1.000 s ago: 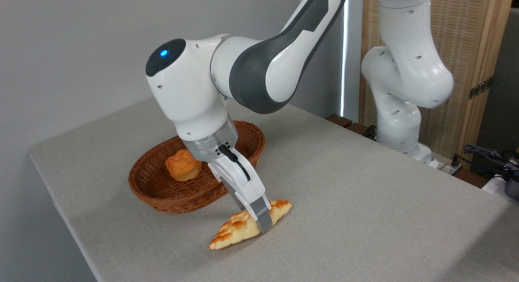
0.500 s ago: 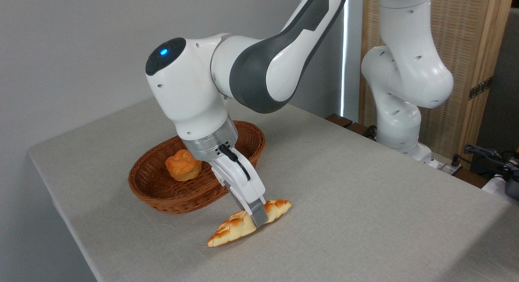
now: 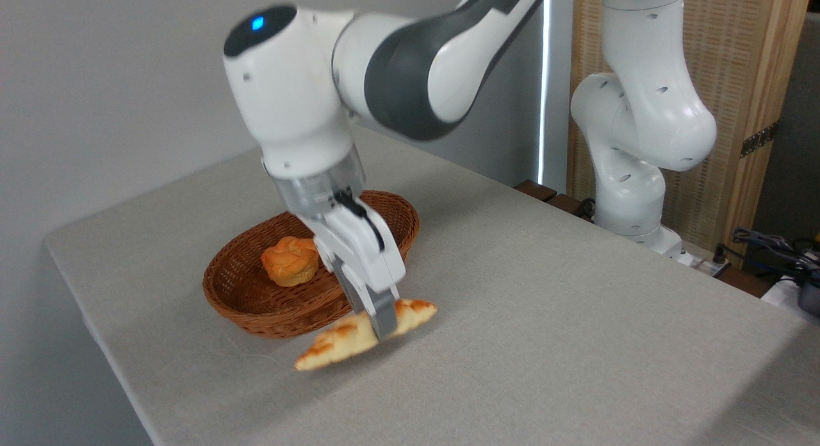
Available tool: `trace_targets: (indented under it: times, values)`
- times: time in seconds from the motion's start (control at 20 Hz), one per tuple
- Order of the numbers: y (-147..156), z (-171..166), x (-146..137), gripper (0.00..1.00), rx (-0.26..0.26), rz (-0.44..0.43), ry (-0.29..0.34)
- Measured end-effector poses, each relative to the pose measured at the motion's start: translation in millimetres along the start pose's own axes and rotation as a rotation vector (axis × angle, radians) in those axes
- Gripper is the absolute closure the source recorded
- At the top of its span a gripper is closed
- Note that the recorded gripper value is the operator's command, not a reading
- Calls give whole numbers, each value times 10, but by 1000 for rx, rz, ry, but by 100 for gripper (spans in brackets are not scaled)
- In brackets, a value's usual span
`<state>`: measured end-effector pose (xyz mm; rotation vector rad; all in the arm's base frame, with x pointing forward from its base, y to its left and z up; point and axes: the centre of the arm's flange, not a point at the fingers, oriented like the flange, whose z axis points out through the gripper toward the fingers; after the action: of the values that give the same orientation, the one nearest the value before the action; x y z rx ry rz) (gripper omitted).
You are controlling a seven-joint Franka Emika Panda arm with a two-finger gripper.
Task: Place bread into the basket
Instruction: 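Carry the braided roll over the basket and release it inside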
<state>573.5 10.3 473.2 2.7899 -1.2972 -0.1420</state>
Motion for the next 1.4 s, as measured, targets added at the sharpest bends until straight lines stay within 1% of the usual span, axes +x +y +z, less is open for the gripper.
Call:
trace_targets:
  times: [0.15, 0.2, 0.25, 0.3, 0.4, 0.5, 0.6, 0.9, 1.15, 1.4]
  values:
    - [102, -346, 26, 59, -12, 3, 56]
    - [148, -464, 54, 47, -21, 7, 78]
    - [209, -572, 99, 14, -30, 12, 102]
    - [293, -665, 169, 0, -37, 12, 122]
    - [501, -755, 365, 0, -44, -21, 136]
    - [739, -752, 593, 0, -51, -57, 129]
    - [852, -735, 699, 0, -55, -69, 124]
    - [803, -740, 657, 0, -56, -91, 125]
    - [825, -816, 632, 0, -47, -90, 137]
    - [838, -818, 641, 0, -47, -87, 137]
